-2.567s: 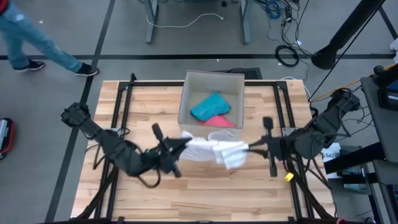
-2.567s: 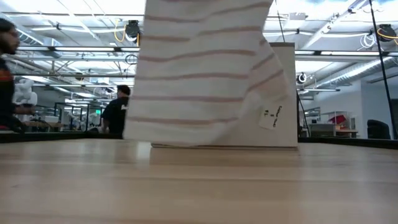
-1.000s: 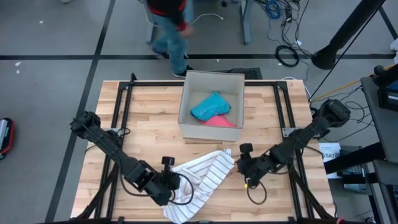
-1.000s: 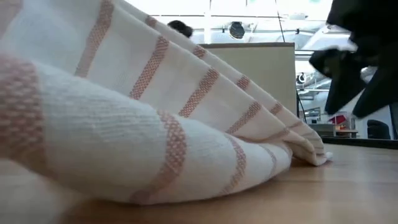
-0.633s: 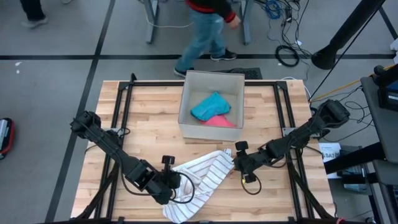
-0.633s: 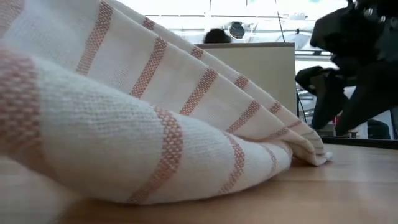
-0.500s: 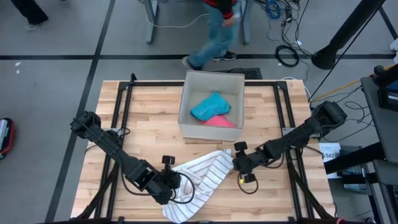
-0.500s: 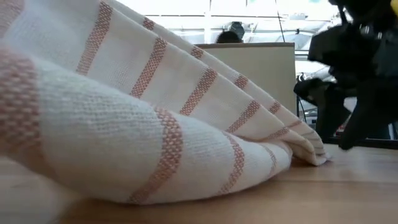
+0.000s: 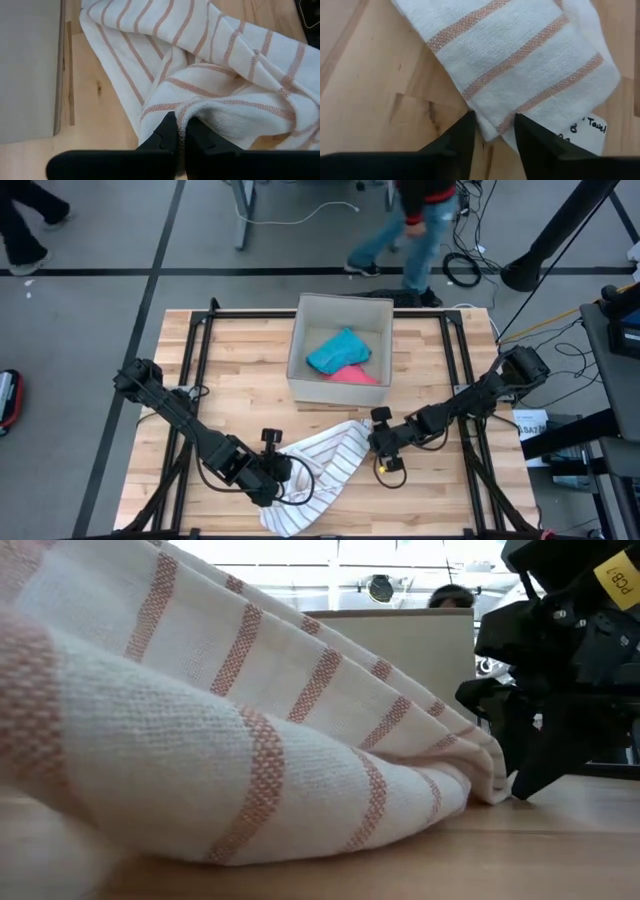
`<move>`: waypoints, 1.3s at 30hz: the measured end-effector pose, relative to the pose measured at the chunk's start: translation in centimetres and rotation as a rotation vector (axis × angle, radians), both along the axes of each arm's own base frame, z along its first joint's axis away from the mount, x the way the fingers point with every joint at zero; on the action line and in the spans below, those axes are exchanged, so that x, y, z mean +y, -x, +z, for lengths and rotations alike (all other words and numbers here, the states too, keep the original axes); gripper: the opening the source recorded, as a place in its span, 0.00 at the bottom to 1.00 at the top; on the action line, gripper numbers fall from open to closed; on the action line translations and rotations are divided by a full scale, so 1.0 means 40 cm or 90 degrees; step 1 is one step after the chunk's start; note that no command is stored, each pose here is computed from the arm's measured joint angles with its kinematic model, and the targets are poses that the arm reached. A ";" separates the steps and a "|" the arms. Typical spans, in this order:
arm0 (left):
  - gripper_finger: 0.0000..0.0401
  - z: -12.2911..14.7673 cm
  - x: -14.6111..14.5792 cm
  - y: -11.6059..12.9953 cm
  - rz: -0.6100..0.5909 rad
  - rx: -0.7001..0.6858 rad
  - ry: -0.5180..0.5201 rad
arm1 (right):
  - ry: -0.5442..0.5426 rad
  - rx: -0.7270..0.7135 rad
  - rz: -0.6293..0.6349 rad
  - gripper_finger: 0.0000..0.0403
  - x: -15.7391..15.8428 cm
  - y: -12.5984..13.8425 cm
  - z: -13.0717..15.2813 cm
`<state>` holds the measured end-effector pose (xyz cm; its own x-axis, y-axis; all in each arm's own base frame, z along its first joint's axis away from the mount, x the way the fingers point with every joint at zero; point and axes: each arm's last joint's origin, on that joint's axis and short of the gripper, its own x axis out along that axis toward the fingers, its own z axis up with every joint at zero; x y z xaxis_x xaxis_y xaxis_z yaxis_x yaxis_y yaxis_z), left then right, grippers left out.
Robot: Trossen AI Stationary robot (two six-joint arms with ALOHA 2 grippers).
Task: Fold towel
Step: Fold the white towel
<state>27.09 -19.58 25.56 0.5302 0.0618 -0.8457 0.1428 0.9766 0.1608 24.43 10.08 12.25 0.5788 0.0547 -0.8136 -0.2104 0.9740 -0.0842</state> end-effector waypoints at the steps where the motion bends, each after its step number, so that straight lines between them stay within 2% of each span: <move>1: 0.03 0.000 0.001 0.000 0.000 0.000 0.000 | 0.000 0.000 -0.002 0.29 -0.002 -0.001 0.000; 7: 0.03 0.000 0.003 -0.002 0.002 -0.001 0.000 | 0.017 -0.002 -0.016 0.07 -0.010 -0.003 0.000; 9: 0.03 0.000 0.003 -0.002 0.002 -0.001 0.000 | 0.019 -0.002 -0.015 0.02 -0.010 -0.003 0.000; 15: 0.03 -0.005 0.011 0.008 0.018 0.028 -0.014 | 0.006 -0.002 -0.029 0.01 -0.006 0.002 0.007; 20: 0.12 -0.014 0.027 0.031 0.059 0.085 -0.041 | -0.004 -0.034 -0.047 0.01 0.001 0.018 0.047; 25: 0.24 -0.018 0.038 0.048 0.095 0.122 -0.060 | 0.024 -0.062 -0.111 0.00 -0.004 0.053 0.124; 29: 0.31 -0.020 0.044 0.054 0.108 0.137 -0.069 | 0.017 -0.067 -0.165 0.00 -0.007 0.085 0.196; 34: 0.35 -0.020 0.046 0.054 0.109 0.139 -0.071 | -0.002 -0.056 -0.228 0.00 -0.008 0.126 0.271; 39: 0.36 -0.021 0.051 0.061 0.124 0.153 -0.080 | 0.002 -0.012 -0.256 0.00 -0.003 0.156 0.311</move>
<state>24.64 -17.55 24.73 0.2841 0.2541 -0.9245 0.0044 0.9639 0.2663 18.19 9.96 24.70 0.5689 -0.1821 -0.8020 0.1897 0.9779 -0.0875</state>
